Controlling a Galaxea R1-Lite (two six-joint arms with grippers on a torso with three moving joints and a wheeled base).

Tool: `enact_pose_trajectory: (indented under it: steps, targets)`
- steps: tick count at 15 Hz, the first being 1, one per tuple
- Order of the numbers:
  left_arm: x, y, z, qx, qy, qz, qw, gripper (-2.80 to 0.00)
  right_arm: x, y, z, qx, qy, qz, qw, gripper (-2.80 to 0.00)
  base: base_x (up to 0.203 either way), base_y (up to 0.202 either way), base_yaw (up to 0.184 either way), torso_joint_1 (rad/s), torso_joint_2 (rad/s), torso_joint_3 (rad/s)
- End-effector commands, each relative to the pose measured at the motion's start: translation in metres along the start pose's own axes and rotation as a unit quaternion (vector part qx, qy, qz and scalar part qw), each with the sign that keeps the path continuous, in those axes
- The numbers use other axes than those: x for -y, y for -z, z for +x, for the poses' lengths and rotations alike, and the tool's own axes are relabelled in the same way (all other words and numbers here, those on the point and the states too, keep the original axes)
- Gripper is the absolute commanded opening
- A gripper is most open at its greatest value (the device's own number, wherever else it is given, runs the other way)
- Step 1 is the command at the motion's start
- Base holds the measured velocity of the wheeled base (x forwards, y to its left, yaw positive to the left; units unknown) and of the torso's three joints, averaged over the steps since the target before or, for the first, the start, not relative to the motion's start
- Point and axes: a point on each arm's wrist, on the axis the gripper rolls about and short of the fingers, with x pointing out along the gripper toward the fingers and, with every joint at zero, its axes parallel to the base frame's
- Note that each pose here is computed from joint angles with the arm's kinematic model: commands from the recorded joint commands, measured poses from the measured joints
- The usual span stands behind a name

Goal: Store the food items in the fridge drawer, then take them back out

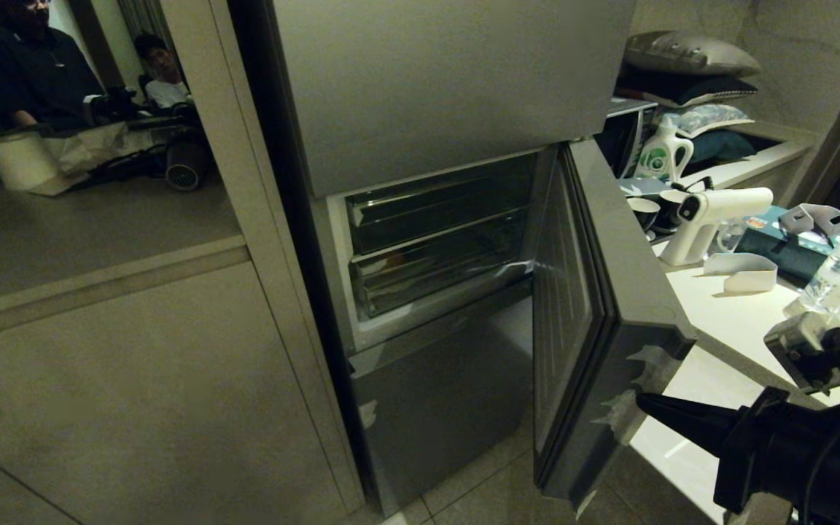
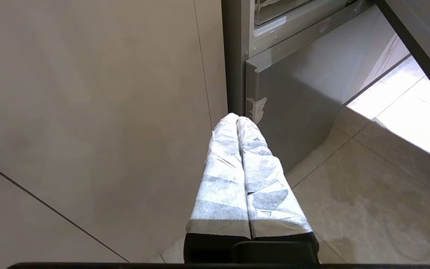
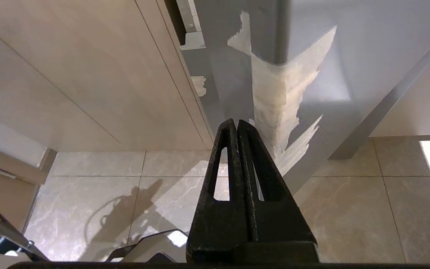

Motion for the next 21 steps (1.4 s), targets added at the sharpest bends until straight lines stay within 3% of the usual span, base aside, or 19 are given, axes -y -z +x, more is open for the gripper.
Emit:
enact_pose_trajectory:
  steps: [1, 10, 14, 17, 18, 21]
  targets:
    - [0.0, 0.0, 0.0, 0.0, 0.0, 0.0, 1.0, -2.8, 0.0, -0.001, -0.001, 0.005, 0.005, 0.0, 1.0, -2.8, 0.0, 0.0, 0.0, 0.0, 0.0, 0.0]
    - [0.0, 0.0, 0.0, 0.0, 0.0, 0.0, 1.0, -2.8, 0.0, 0.005, -0.037, 0.049, 0.058, -0.002, 0.997, -2.8, 0.0, 0.0, 0.0, 0.0, 0.0, 0.0]
    - [0.0, 0.0, 0.0, 0.0, 0.0, 0.0, 1.0, -2.8, 0.008, 0.019, -0.064, 0.075, 0.136, 0.013, 0.988, -2.8, 0.0, 0.0, 0.0, 0.0, 0.0, 0.0]
    - [0.0, 0.0, 0.0, 0.0, 0.0, 0.0, 1.0, -2.8, 0.01, 0.015, -0.076, 0.113, 0.187, 0.03, 0.975, -2.8, 0.0, 0.0, 0.0, 0.0, 0.0, 0.0]
    - [0.0, 0.0, 0.0, 0.0, 0.0, 0.0, 1.0, -2.8, 0.009, 0.013, -0.079, 0.125, 0.191, 0.028, 0.973, -2.8, 0.0, 0.0, 0.0, 0.0, 0.0, 0.0]
    - [0.0, 0.0, 0.0, 0.0, 0.0, 0.0, 1.0, -2.8, -0.002, 0.009, -0.079, 0.13, 0.12, 0.015, 0.984, -2.8, 0.0, 0.0, 0.0, 0.0, 0.0, 0.0]
